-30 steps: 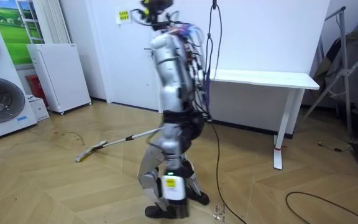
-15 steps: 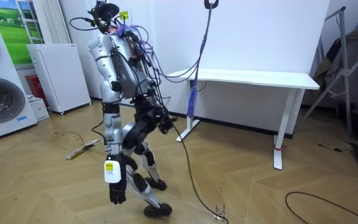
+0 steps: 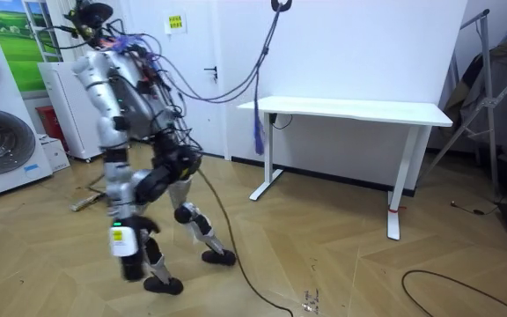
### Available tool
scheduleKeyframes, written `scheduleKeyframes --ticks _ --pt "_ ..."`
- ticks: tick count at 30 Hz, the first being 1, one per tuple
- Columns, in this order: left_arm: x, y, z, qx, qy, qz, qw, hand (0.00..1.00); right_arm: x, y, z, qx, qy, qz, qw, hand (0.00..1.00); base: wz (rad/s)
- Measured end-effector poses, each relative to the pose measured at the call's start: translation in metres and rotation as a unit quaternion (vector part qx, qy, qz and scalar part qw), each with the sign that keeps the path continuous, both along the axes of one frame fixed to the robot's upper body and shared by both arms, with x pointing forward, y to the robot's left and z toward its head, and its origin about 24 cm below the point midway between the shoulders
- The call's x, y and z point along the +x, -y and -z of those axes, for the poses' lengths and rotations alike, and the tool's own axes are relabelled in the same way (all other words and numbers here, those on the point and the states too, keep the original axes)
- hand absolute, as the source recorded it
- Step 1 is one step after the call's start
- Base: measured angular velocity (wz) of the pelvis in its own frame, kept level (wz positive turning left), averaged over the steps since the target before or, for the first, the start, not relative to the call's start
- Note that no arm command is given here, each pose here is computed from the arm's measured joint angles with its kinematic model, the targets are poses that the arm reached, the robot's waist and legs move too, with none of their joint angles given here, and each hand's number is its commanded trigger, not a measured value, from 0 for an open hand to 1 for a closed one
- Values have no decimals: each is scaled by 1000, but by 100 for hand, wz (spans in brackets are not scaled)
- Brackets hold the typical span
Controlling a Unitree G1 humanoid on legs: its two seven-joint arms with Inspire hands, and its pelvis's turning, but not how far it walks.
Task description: Mop floor
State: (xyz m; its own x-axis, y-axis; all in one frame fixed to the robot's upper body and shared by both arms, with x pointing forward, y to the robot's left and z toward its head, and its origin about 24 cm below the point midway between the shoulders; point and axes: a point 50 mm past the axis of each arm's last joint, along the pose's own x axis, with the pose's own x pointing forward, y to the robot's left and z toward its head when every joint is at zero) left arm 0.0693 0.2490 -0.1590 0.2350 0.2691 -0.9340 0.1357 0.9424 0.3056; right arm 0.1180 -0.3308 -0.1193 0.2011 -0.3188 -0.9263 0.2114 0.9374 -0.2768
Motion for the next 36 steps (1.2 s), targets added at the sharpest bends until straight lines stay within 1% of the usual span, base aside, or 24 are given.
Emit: scheduleKeyframes --ticks 1,2,3,4,5,6,7,8,10,12,15,17,19,20,21,22,24,25,27,29,32,34,35,36 --pt "1 3 0 -2 3 3 1000 0 -19 2 4 -2 -25 7 1000 100 28" --pt "4 9 1 -9 10 3 1000 0 -51 1 12 -6 -69 14 997 100 3" --pt "8 13 1 -12 18 3 1000 0 -80 -3 17 -7 -108 20 994 100 -18" --pt "11 13 1 -6 27 6 1000 0 -95 -12 22 -2 -133 19 991 100 -35" --pt "13 13 0 -3 30 6 1000 0 -99 -17 25 2 -141 17 990 100 -45" --pt "16 14 0 3 35 5 999 0 -107 -32 32 15 -151 15 988 100 -61" --pt "15 19 1 1 36 5 999 0 -113 -42 36 22 -158 15 987 100 -71" --pt "13 23 2 -3 33 5 999 0 -115 -45 37 24 -162 14 986 100 -88" --pt "5 32 6 -14 21 4 1000 0 -108 -52 40 20 -160 -14 987 100 -94" --pt "3 31 6 -11 18 1 1000 0 -94 -53 40 13 -151 -32 988 100 -62" --pt "3 28 5 -2 19 -3 1000 0 -74 -52 37 11 -144 -34 989 100 -1" --pt "-1 19 4 4 12 -18 1000 0 -48 -44 30 4 -130 -40 991 100 0" --pt "-3 1 0 17 13 -49 999 0 3 -20 8 -30 -81 -64 994 100 0" --pt "-3 -5 -3 26 16 -50 998 0 17 -14 0 -41 -65 -71 994 100 -15" --pt "-2 -12 -6 39 20 -45 998 0 43 0 -17 -69 -31 -90 993 100 -9" --pt "-2 -15 -7 43 22 -39 998 0 61 13 -33 -97 -2 -112 989 100 -5" --pt "-2 -14 -7 40 21 -31 998 0 86 20 -52 -115 45 -124 985 100 -2" --pt "-4 -14 -7 37 16 -28 999 0 91 19 -55 -104 54 -115 986 100 9" --pt "-4 -12 -6 28 15 -23 999 0 88 16 -51 -78 66 -85 991 100 61" --pt "-1 -9 -6 12 19 -17 1000 0 77 14 -42 -54 72 -50 995 100 85" --pt "1 -5 -6 -3 16 -6 1000 0 47 7 -22 -20 54 -8 998 100 60" --pt "6 3 -3 -11 16 -6 1000 0 14 4 -7 5 20 29 999 100 14" --pt "7 6 -2 -14 16 -5 1000 0 5 4 -4 5 7 31 999 100 -19" --pt "10 11 -1 -22 20 -7 1000 0 -13 5 1 0 -19 32 999 100 -22"
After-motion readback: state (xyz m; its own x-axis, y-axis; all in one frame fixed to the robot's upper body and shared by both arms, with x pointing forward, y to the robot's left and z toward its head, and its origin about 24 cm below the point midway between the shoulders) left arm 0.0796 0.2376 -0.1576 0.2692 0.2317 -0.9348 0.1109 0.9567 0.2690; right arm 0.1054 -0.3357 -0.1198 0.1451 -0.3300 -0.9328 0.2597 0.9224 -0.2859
